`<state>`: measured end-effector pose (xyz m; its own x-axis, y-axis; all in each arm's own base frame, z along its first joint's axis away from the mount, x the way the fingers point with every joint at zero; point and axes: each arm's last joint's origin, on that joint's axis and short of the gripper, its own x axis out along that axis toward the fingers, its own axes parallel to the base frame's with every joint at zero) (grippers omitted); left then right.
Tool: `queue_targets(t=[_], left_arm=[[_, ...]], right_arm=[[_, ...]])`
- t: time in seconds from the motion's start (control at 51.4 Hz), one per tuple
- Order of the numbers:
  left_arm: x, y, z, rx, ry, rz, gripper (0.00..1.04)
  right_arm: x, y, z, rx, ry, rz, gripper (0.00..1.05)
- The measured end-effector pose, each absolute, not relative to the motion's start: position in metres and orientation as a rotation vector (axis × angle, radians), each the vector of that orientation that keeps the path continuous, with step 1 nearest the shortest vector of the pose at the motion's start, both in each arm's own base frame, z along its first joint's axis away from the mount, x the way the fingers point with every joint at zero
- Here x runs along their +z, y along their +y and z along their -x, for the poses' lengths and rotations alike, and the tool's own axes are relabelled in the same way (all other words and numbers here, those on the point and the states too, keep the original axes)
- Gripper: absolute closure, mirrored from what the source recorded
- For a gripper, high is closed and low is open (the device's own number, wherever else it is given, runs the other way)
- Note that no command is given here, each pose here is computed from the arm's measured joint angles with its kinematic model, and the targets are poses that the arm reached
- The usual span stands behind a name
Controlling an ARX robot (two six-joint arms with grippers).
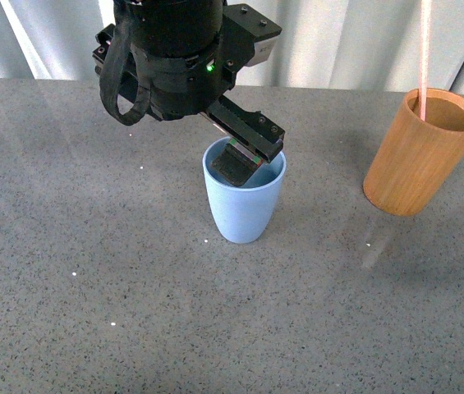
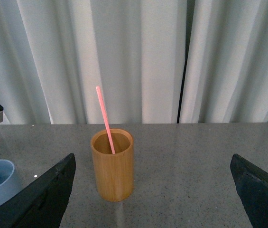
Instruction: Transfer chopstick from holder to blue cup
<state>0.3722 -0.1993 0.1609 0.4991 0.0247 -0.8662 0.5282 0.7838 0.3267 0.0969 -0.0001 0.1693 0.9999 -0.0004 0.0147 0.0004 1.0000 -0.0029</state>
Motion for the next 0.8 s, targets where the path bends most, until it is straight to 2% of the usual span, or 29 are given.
queue_targets(t=[0.156, 0.351, 0.506, 0.604, 0.701, 0.798], left_arm=[[0.172, -0.193, -0.373, -0.313, 0.996, -0.628, 0.07], [0.214, -0.172, -0.371, -0.281, 0.914, -0.582, 0.07], [0.248, -0.145, -0.354, -0.261, 0.816, -0.476, 0.07], [0.262, -0.130, -0.339, -0.202, 0.682, -0.366, 0.07], [0.277, -0.114, -0.316, -0.085, 0.451, -0.261, 0.07], [0.292, -0.109, -0.307, -0.061, 0.342, -0.204, 0.07]], right_arm=[[0.169, 0.000, -0.097, 0.000, -0.015, 0.003, 0.10], [0.169, 0.000, -0.097, 0.000, -0.015, 0.003, 0.10], [0.169, 0.000, -0.097, 0.000, -0.015, 0.003, 0.10], [0.169, 0.000, -0.097, 0.000, -0.015, 0.003, 0.10], [0.169, 0.000, -0.097, 0.000, -0.015, 0.003, 0.10], [0.169, 0.000, -0.097, 0.000, -0.015, 0.003, 0.10]])
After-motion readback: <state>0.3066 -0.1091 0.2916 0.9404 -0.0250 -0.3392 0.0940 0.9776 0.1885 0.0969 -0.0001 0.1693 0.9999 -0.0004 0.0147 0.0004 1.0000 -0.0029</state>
